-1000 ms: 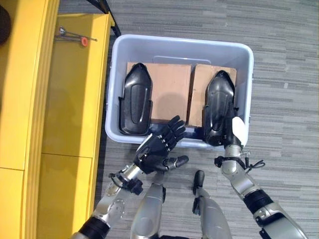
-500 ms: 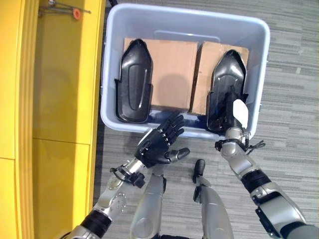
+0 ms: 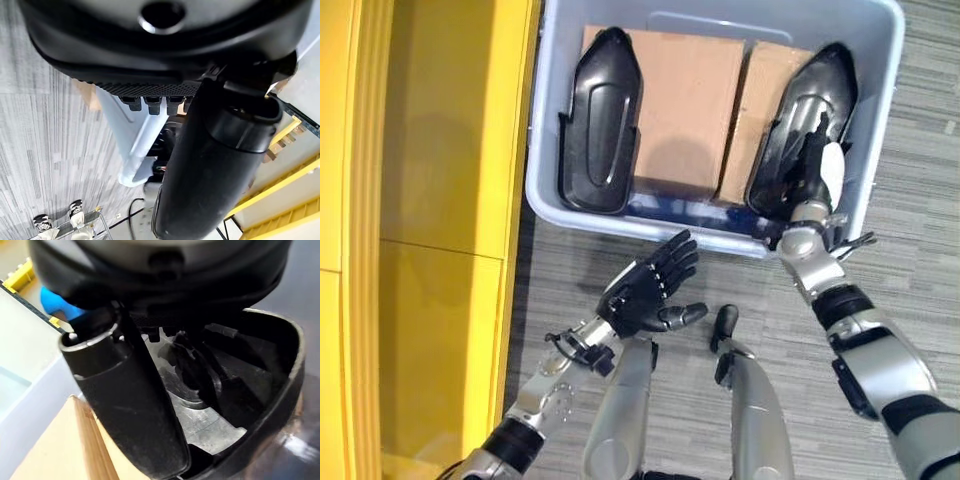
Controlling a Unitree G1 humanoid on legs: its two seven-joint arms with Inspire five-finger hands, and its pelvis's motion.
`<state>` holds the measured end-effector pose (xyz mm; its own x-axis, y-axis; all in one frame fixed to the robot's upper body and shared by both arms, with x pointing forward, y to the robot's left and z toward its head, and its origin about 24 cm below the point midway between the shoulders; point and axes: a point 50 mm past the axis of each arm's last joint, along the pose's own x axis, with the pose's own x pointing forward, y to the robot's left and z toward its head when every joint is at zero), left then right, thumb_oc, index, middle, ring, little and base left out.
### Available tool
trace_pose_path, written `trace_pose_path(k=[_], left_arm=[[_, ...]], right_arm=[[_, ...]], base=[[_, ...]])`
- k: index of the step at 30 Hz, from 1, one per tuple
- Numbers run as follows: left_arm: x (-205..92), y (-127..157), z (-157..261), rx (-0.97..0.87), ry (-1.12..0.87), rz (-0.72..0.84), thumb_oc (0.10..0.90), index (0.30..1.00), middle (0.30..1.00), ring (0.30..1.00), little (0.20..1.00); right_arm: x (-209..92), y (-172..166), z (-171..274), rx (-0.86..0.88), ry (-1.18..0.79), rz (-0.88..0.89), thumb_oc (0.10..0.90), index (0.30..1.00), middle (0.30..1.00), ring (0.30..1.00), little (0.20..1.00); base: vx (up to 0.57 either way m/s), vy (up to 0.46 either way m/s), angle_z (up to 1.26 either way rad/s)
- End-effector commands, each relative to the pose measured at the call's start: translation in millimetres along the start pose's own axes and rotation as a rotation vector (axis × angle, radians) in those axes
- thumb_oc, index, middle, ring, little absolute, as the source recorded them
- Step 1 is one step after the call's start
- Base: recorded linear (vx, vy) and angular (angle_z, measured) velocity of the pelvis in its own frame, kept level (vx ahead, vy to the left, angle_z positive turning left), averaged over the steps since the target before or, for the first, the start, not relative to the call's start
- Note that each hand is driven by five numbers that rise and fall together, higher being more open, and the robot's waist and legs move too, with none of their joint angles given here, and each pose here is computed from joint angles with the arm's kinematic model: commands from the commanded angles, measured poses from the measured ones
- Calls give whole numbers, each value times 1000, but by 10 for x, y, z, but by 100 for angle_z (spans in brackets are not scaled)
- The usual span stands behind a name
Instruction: Move parts from the plastic box to the shelf.
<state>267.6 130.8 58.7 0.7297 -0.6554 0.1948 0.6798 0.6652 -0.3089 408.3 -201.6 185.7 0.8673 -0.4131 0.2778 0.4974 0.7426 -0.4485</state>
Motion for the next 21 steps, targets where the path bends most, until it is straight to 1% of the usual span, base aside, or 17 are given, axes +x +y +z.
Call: trace_pose_path(k=[1, 4, 5, 8, 9, 10, 12, 14, 18, 21], left_arm=[[184, -332, 199, 32, -126, -205, 900, 1000, 1000, 1000, 1000], [132, -334, 189, 30, -120, -205, 900, 1000, 1000, 1000, 1000], [57, -327, 178, 23, -116, -203, 900, 1000, 1000, 1000, 1000], [5, -330, 158, 25, -109, -203, 900, 1000, 1000, 1000, 1000], [-21, -333, 139, 22, -107, -206, 900, 1000, 1000, 1000, 1000], [-28, -335, 137, 22, -109, -206, 900, 1000, 1000, 1000, 1000], [-41, -331, 135, 18, -110, -203, 900, 1000, 1000, 1000, 1000], [-73, -328, 120, 19, -110, -198, 900, 1000, 1000, 1000, 1000], [-112, -327, 94, 23, -108, -200, 900, 1000, 1000, 1000, 1000], [-140, -322, 76, 22, -115, -197, 900, 1000, 1000, 1000, 1000]], right_arm=[[98, -285, -299, -73, 128, -59, 900, 1000, 1000, 1000, 1000], [200, -427, -109, -95, 46, -101, 900, 1000, 1000, 1000, 1000], [269, -550, 101, -138, -60, -133, 900, 1000, 1000, 1000, 1000], [295, -603, 308, -163, -164, -135, 900, 1000, 1000, 1000, 1000], [295, -634, 477, -170, -238, -168, 900, 1000, 1000, 1000, 1000], [294, -652, 545, -163, -266, -187, 900, 1000, 1000, 1000, 1000], [286, -677, 638, -158, -312, -206, 900, 1000, 1000, 1000, 1000], [246, -720, 832, -130, -404, -248, 900, 1000, 1000, 1000, 1000], [170, -741, 979, -110, -503, -297, 900, 1000, 1000, 1000, 1000], [54, -760, 1124, -121, -621, -346, 900, 1000, 1000, 1000, 1000]], base=[[5, -12, 12], [4, -3, 5], [0, 0, 0], [1, -5, -1], [0, 0, 0], [0, 0, 0], [0, 0, 0], [-8, -10, 2], [-4, -2, 1], [-9, 4, -2]])
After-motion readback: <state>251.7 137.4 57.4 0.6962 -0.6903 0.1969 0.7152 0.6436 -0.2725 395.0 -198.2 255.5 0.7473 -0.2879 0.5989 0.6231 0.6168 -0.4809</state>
